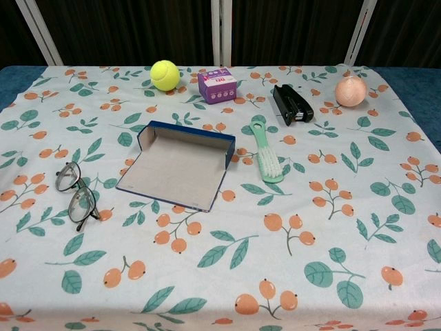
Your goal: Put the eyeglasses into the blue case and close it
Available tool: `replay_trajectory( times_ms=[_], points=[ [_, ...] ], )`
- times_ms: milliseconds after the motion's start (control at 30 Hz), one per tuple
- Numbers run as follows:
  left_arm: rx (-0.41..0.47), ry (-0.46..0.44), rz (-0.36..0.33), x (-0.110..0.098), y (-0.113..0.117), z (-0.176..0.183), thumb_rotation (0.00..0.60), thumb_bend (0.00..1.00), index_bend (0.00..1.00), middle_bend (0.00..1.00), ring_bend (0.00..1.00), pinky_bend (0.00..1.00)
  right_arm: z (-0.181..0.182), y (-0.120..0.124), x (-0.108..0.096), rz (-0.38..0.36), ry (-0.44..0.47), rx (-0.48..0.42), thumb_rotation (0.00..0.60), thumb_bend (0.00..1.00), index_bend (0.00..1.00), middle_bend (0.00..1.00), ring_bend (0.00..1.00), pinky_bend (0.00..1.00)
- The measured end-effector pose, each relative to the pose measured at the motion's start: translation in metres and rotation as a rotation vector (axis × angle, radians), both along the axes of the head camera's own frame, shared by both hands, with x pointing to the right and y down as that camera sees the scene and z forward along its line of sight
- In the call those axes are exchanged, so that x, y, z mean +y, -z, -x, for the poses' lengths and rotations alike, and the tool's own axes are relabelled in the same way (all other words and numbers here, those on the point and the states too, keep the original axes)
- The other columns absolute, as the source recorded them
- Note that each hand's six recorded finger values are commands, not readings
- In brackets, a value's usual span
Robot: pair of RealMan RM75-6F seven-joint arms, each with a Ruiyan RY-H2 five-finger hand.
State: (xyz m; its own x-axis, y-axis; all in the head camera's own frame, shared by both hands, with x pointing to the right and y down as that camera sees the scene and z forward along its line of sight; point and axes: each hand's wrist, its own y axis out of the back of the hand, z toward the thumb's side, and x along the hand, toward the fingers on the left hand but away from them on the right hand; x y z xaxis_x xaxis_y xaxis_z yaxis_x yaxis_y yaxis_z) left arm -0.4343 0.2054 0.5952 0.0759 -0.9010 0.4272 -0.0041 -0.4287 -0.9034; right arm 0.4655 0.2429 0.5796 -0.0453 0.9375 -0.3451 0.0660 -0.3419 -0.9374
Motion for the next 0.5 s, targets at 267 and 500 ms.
replay_trajectory(
  times_ms=[267, 500],
  points=[
    [0.016, -0.029, -0.003, -0.002, 0.005, -0.003, 0.486, 0.07, 0.07, 0.06, 0.06, 0.18, 0.003, 0.003, 0.000, -0.011, -0.005, 0.006, 0.600, 0.24, 0.00, 0.00, 0.00, 0.00],
    [0.091, -0.119, 0.003, -0.007, 0.001, -0.032, 0.600, 0.12, 0.07, 0.06, 0.06, 0.18, 0.004, 0.006, -0.006, -0.017, -0.006, 0.016, 0.600, 0.24, 0.00, 0.00, 0.00, 0.00]
  ],
)
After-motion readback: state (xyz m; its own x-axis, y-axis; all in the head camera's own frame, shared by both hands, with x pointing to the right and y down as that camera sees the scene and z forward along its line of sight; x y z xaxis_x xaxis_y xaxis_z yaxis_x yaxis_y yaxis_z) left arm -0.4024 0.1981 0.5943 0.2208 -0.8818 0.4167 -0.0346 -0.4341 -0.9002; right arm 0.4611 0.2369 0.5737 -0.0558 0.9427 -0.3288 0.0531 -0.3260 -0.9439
